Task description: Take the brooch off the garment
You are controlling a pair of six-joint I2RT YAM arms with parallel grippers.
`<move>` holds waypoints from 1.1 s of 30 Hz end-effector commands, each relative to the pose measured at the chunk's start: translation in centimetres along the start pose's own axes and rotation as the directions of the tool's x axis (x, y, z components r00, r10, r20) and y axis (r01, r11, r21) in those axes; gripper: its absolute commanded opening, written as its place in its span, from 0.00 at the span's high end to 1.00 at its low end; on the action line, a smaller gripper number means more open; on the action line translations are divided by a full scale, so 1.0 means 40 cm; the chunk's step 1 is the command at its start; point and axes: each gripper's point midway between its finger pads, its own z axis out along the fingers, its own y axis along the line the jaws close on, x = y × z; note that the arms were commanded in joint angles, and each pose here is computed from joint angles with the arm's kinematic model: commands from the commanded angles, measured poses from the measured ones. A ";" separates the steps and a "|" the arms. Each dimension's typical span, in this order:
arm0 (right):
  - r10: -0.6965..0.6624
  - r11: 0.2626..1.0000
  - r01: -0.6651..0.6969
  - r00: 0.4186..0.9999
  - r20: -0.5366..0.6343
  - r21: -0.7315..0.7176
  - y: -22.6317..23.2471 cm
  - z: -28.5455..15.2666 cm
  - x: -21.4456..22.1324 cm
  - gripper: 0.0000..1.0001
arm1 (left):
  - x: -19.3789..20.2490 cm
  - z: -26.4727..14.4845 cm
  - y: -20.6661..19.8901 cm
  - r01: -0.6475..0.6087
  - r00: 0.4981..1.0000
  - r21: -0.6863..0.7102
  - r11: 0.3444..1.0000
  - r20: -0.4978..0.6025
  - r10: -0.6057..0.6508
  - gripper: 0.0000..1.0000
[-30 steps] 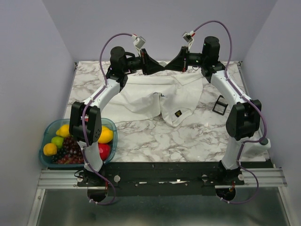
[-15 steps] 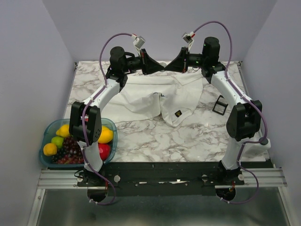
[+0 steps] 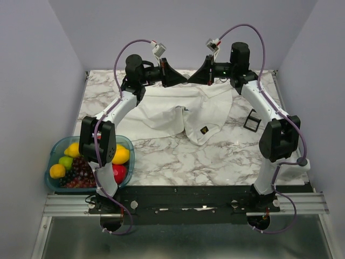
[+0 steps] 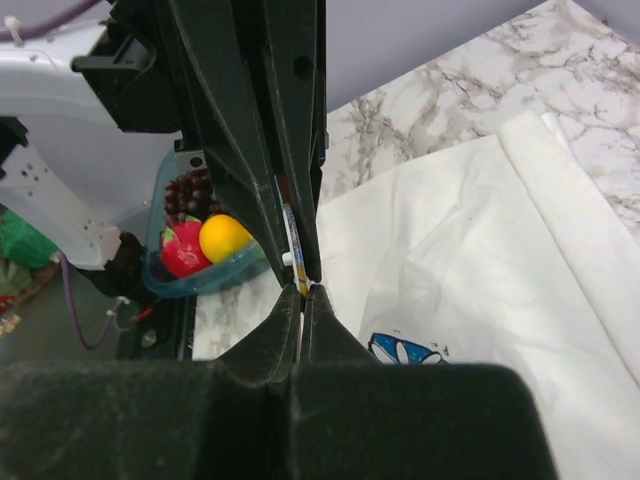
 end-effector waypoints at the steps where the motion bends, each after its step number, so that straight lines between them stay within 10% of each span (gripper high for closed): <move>1: -0.159 0.984 0.155 0.986 -0.041 -0.090 0.123 0.026 -0.031 1.00 | 0.023 -0.005 0.021 0.014 1.000 -0.008 1.000 -0.011 -0.015 0.86; 20: -0.606 0.794 0.591 0.785 -0.127 -0.138 0.183 0.103 -0.060 1.00 | 0.067 0.030 0.033 0.032 0.996 0.060 0.998 -0.086 -0.026 0.99; 33: -0.693 0.721 0.673 0.704 -0.156 -0.165 0.196 0.127 -0.048 1.00 | 0.030 0.022 -0.010 -0.074 0.989 0.189 0.979 -0.110 0.096 0.68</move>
